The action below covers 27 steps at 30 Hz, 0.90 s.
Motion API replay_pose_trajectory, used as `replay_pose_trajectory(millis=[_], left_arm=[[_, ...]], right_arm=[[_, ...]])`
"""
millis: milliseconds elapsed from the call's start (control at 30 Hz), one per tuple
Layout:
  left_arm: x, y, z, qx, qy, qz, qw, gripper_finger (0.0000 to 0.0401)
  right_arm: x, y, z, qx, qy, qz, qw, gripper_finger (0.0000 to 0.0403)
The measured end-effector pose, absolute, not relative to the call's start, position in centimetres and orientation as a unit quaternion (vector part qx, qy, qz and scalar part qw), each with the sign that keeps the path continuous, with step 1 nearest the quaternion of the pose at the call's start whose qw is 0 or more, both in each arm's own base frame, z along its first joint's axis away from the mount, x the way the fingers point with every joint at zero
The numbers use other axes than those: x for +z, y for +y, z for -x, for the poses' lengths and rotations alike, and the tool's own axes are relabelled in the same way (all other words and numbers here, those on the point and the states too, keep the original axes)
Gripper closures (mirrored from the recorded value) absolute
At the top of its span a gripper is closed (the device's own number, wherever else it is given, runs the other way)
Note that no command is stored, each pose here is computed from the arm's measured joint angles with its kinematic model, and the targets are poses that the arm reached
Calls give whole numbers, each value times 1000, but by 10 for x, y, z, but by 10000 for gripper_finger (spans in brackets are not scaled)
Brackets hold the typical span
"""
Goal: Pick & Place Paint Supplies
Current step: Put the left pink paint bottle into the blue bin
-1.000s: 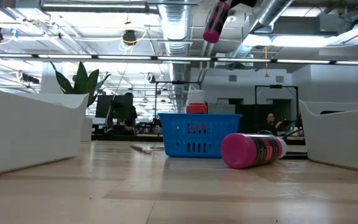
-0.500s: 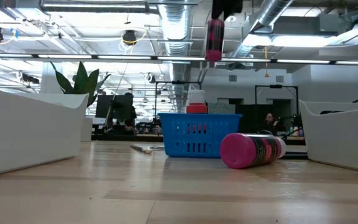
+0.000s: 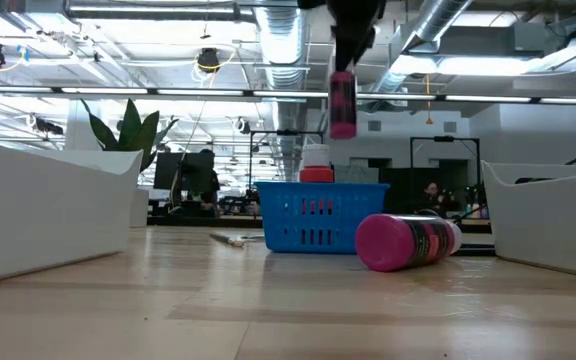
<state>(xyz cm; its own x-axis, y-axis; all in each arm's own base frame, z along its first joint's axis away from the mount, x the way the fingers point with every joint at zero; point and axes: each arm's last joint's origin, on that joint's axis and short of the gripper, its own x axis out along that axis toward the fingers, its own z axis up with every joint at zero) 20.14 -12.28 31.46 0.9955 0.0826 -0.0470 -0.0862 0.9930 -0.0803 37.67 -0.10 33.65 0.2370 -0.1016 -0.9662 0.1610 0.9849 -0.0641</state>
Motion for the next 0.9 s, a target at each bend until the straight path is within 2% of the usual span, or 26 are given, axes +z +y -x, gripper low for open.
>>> replay_pose_trajectory(millis=[233,433,900], left_arm=[[313,-123,-201,43,29,45,998,316],[313,-123,-201,43,30,45,998,316],[312,-123,-201,43,34,49,997,316]], right_arm=[[314,-2,-378,-76,632,-13,771,291],[305,-2,-382,-61,625,-8,778,291],[302,-1,-385,-34,618,-16,786,291]])
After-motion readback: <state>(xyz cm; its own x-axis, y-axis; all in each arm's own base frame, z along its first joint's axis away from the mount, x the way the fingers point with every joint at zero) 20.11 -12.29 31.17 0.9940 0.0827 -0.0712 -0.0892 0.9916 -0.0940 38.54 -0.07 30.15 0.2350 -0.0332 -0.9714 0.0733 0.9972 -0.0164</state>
